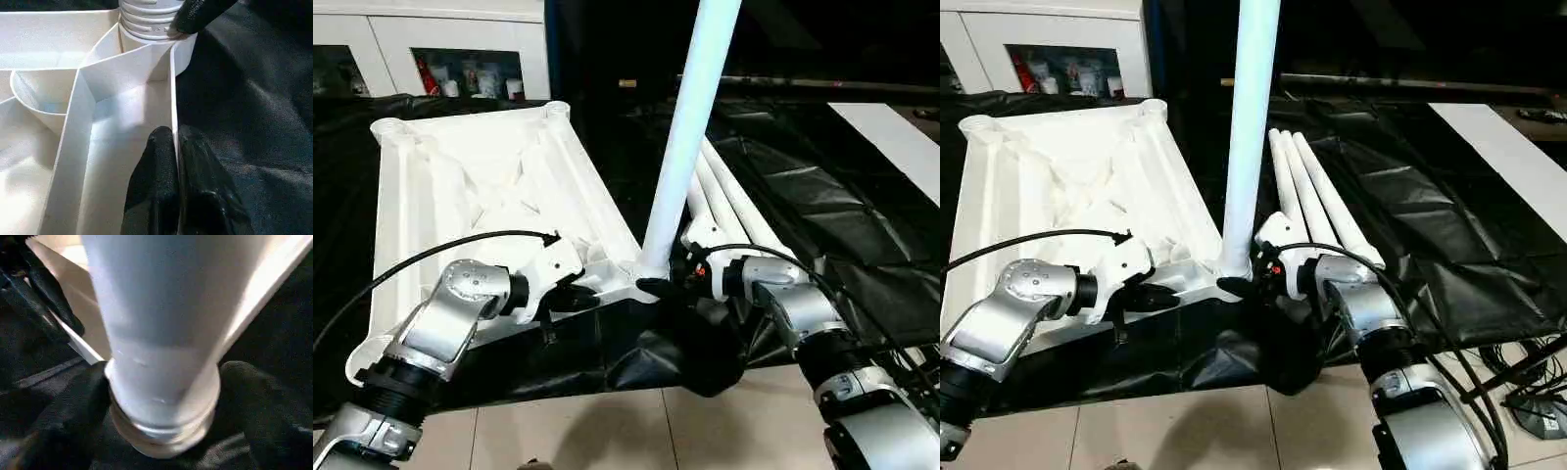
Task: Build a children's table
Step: Rotate leg to tighten
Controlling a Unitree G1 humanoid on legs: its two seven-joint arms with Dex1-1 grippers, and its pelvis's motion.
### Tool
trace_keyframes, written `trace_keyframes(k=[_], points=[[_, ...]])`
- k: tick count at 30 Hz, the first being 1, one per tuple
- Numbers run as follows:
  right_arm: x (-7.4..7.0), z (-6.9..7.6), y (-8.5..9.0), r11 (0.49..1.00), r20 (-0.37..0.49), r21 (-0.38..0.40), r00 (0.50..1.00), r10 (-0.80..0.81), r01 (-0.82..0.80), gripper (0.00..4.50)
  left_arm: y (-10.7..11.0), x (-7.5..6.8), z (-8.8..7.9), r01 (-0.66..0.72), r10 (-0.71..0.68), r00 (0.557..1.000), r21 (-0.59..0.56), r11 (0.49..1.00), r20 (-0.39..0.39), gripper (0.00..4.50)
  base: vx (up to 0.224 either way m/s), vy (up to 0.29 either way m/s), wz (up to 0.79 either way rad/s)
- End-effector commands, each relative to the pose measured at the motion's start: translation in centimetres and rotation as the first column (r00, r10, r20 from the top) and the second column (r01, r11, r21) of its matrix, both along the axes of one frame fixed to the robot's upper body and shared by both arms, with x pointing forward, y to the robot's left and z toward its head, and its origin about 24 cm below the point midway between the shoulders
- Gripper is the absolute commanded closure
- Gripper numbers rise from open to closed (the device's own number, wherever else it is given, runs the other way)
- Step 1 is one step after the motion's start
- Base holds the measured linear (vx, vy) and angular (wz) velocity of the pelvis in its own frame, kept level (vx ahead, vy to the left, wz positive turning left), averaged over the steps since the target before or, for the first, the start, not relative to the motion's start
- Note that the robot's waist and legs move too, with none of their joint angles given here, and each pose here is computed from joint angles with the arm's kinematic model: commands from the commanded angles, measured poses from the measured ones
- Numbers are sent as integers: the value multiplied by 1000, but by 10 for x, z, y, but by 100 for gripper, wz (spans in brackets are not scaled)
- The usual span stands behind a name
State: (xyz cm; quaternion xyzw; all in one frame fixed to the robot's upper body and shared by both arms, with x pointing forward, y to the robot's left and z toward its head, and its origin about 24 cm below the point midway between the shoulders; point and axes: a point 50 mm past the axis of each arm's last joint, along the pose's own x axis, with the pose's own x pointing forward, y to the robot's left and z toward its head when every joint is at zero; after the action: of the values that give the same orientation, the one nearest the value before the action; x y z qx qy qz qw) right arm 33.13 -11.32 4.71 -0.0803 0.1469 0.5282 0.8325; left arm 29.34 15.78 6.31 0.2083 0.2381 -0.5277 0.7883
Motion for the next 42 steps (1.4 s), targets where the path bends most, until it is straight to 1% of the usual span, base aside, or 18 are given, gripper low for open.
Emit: trace_keyframes(k=[1,7,11,16,17,18,19,20,22,23,28,29,31,33,35,38,39,42], points=[[5,6,-5,999,19,23,999,-31,31,117,-9,-7,-11,59,-58,997,17,998,-57,450,0,0,0],[4,0,-4,999,5,25,999,-32,32,159,-10,-6,-11,57,-56,997,16,998,-56,450,0,0,0],[3,-4,-3,999,-4,26,999,-38,38,168,-10,-6,-11,54,-53,997,14,998,-57,450,0,0,0],[7,-15,1,979,-19,47,980,-198,199,171,-14,4,-16,-79,80,996,14,997,-46,450,0,0,0],[10,-19,5,948,-34,64,950,-309,311,171,-17,12,-17,-173,173,985,14,985,-25,450,0,0,0],[10,-19,5,948,-34,64,950,-309,311,171,-17,12,-17,-173,173,985,14,985,-25,450,0,0,0],[14,-25,13,885,-64,74,888,-456,460,171,-23,23,-18,-304,304,953,2,953,0,450,0,0,0],[16,-27,18,843,-83,75,846,-527,532,171,-28,29,-18,-367,367,930,-11,930,10,450,0,0,0],[16,-31,26,794,-106,54,794,-599,606,171,-36,35,-18,-439,439,898,-28,898,25,450,0,0,0],[15,-35,39,785,-110,31,783,-612,618,171,-46,39,-17,-475,477,878,-47,878,40,450,0,0,0],[7,-36,69,847,-118,38,845,-522,530,171,-65,39,-17,-473,476,878,-59,879,53,450,0,0,0],[7,-36,71,852,-121,44,849,-514,522,116,-66,39,-17,-474,477,877,-57,879,55,450,0,0,0],[7,-35,74,852,-125,56,850,-511,520,102,-66,38,-18,-475,478,877,-52,878,57,450,0,0,0],[9,-30,77,848,-144,101,851,-504,520,96,-65,36,-20,-466,468,882,-45,884,62,450,0,0,0],[13,-25,76,847,-134,115,853,-505,520,66,-61,35,-21,-454,456,888,-39,890,63,450,0,0,0],[16,-20,70,861,-106,127,870,-482,492,66,-56,34,-20,-434,435,898,-39,900,67,450,0,0,0],[19,-15,63,873,-80,137,883,-462,469,66,-52,32,-19,-394,397,915,-45,918,74,450,0,0,0],[22,-10,50,898,-27,122,906,-422,422,66,-43,31,-19,-382,383,921,-32,924,66,450,0,0,0]])
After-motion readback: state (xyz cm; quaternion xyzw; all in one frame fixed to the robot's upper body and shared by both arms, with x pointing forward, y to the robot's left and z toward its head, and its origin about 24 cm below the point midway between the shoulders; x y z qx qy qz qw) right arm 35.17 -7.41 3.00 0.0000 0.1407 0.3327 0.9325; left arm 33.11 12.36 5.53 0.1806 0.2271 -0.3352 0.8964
